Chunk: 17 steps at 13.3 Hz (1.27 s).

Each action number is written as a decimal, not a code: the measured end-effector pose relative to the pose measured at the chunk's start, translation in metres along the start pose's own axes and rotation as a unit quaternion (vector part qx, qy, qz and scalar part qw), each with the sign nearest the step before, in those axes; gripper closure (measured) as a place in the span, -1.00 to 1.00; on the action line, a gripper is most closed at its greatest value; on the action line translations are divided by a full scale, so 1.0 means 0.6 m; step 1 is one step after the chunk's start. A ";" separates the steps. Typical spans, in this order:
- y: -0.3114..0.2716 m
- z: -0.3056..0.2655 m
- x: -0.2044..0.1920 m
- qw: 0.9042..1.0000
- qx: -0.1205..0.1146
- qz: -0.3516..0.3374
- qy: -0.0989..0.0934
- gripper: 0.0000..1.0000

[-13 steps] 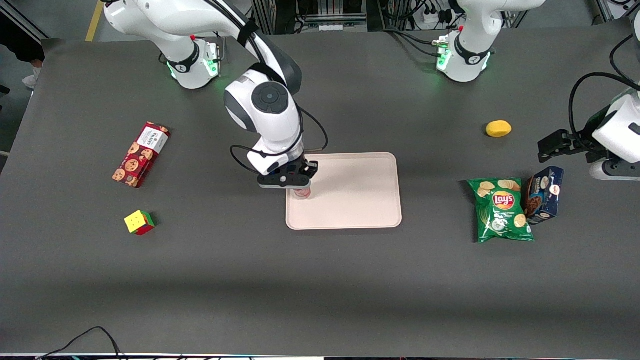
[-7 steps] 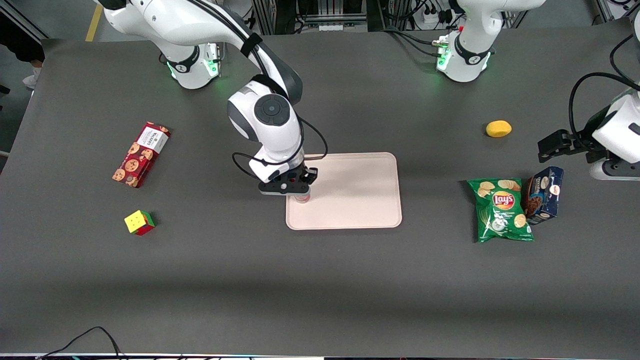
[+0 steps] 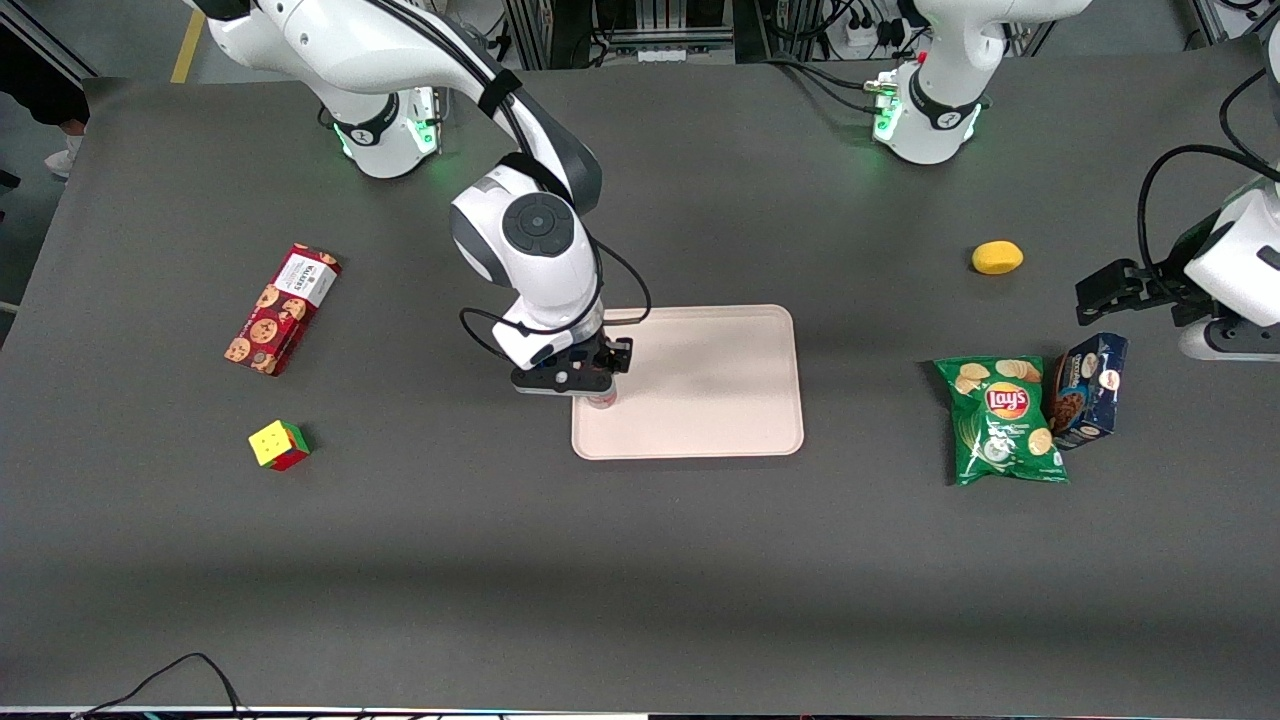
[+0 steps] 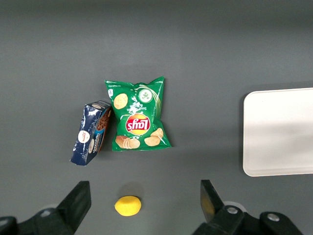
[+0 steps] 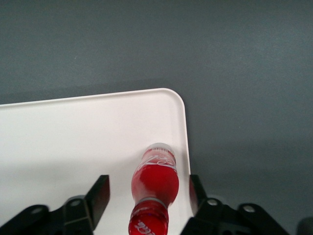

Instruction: Place coke bottle on tray

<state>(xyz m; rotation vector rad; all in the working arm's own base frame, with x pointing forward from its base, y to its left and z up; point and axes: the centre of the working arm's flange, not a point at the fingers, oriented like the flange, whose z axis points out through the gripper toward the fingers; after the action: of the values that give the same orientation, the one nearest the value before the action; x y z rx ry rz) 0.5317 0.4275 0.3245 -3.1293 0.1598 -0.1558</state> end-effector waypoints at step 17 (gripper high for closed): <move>0.171 -0.363 0.088 0.994 -0.048 -0.094 -0.003 -1.00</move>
<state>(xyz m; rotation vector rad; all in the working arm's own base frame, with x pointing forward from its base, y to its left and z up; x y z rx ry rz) 0.5518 0.3200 0.5456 -3.2359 -0.1331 -0.1433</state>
